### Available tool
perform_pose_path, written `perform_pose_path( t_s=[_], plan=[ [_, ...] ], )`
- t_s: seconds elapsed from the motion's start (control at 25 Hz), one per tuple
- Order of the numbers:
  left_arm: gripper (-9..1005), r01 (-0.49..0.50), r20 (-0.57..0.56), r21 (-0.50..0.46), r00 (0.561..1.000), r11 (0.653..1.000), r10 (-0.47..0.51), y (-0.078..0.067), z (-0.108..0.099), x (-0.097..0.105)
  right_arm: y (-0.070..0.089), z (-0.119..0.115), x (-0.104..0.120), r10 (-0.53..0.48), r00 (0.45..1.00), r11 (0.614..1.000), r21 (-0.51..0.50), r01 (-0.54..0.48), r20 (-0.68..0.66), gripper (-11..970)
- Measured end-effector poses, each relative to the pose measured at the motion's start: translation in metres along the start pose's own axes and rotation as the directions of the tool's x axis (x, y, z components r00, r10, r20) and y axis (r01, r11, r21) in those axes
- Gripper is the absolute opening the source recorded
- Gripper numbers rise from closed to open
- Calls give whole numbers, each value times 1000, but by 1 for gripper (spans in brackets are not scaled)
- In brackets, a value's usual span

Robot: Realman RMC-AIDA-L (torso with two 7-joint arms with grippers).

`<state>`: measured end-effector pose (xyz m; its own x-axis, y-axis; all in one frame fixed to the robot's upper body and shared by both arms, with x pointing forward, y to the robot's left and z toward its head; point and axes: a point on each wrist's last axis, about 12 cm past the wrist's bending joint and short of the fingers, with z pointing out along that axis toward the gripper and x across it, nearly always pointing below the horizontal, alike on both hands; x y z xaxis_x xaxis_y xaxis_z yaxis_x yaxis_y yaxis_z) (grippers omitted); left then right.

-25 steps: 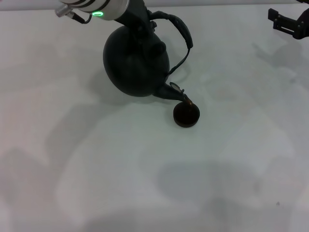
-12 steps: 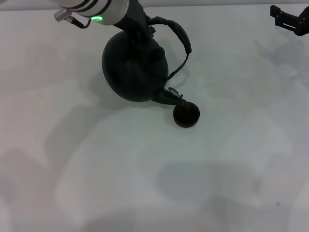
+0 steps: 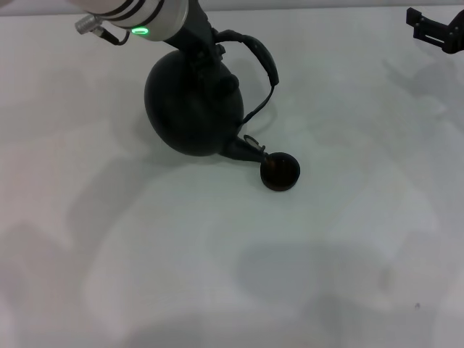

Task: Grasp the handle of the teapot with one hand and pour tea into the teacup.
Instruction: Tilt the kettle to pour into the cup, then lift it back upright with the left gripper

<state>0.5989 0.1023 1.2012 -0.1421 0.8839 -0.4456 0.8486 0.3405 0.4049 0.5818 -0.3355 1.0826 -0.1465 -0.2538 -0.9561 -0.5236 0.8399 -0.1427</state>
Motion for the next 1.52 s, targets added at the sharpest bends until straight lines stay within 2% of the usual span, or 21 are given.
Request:
perform_pose_path(
  t_s=[0.88,1.12,1.52],
  plan=[
    [150,6,0,-2,1000,1000,-6,0,0,0,-1,0,2,4,1000,1000,9,-4,-9,864],
    [149,52,18,-9,998,999,-52,-1,0,7,0,0,4,10,1000,1000,8,-9,-15,864],
    [147,210,109,-25,972,977,-206,-10,-8,32,0,1,4,11,1000,1000,12,-10,-17,864]
  ],
)
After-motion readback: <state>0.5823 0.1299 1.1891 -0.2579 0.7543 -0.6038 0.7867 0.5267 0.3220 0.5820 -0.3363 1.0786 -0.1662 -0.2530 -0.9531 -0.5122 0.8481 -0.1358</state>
